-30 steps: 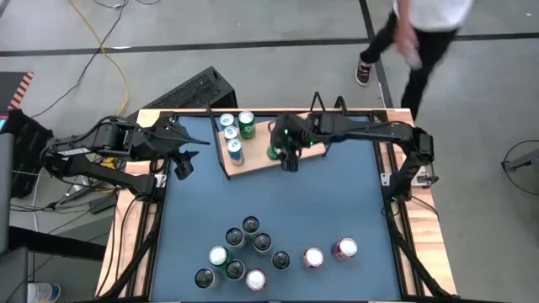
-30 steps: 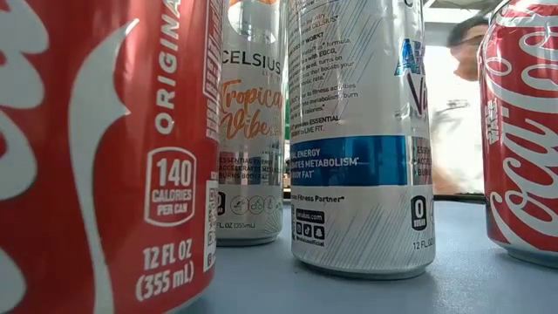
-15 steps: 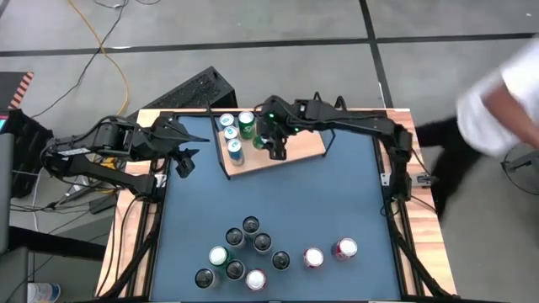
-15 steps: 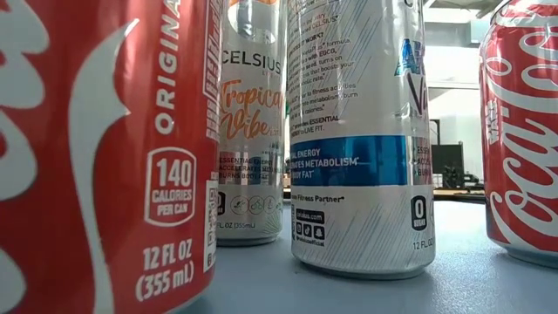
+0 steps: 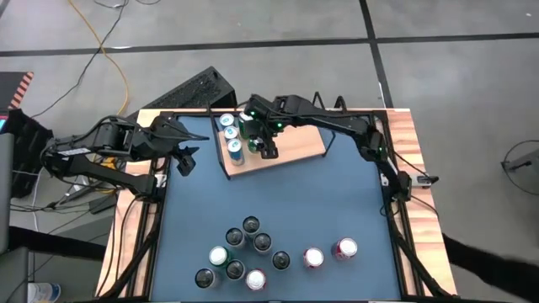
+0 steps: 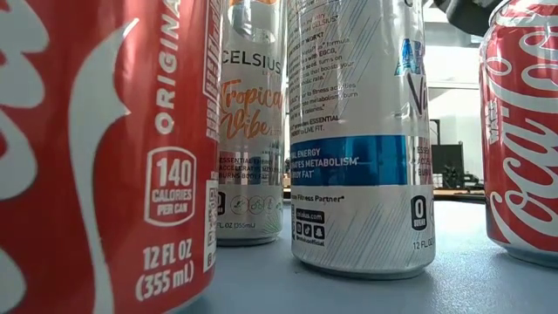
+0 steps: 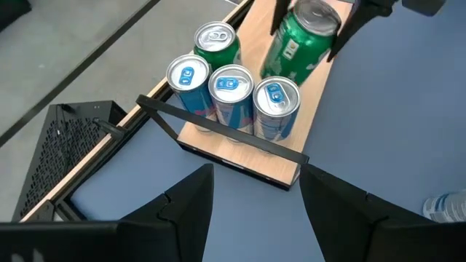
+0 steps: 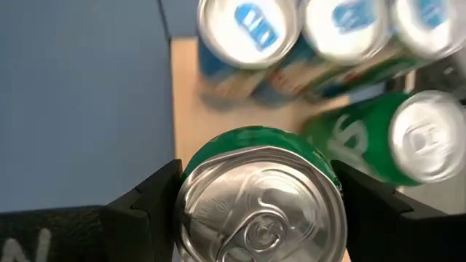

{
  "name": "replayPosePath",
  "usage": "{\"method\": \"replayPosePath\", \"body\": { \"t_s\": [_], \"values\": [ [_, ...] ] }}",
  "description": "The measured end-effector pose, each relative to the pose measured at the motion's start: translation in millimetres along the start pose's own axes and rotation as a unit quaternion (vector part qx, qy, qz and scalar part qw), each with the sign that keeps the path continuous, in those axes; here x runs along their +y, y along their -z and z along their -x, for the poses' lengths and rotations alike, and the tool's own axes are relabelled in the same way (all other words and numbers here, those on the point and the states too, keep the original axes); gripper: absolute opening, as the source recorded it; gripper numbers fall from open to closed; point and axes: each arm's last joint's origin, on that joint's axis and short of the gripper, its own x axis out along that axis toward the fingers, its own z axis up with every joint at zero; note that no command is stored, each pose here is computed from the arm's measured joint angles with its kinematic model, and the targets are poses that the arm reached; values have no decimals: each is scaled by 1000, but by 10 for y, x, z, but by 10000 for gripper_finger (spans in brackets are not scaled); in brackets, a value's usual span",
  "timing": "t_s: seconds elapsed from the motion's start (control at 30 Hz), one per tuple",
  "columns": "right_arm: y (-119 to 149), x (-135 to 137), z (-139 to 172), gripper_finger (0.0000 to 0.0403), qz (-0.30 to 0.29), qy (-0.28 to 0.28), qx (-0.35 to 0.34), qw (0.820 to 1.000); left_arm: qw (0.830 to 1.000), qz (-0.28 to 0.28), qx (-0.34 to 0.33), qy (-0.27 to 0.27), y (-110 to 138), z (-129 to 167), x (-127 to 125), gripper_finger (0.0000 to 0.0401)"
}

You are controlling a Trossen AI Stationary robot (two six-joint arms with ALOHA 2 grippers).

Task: Place canned beverage on shelf
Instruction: Put the top green soda can on the shelf aligned with the other green soda can

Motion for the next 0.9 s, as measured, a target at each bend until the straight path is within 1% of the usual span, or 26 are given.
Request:
{"method": "replayPosePath", "body": {
  "t_s": [0.17, 0.27, 0.37, 0.47, 0.57, 0.9],
  "values": [
    [31, -6, -79, 279, -2, -10, 14, 1000, 1000, 0, -1, -1, -3, -1, -1, 193],
    [15, -27, -123, 279, 0, -18, -3, 1000, 1000, 1, -3, -3, -4, -1, 0, 193],
    [47, -51, -135, 279, -4, -28, 2, 1000, 1000, 0, -3, -4, -4, -1, 1, 193],
    [37, -70, -129, 279, -5, -24, -7, 1000, 1000, 0, -3, -5, -3, -1, 1, 193],
    [54, -96, -126, 279, -8, -34, -11, 999, 1000, 0, -4, -6, -4, -1, 2, 193],
    [92, -111, -243, 281, -12, -39, -17, 999, 1000, 0, -4, -6, -4, -1, 2, 193]
  ]
}}
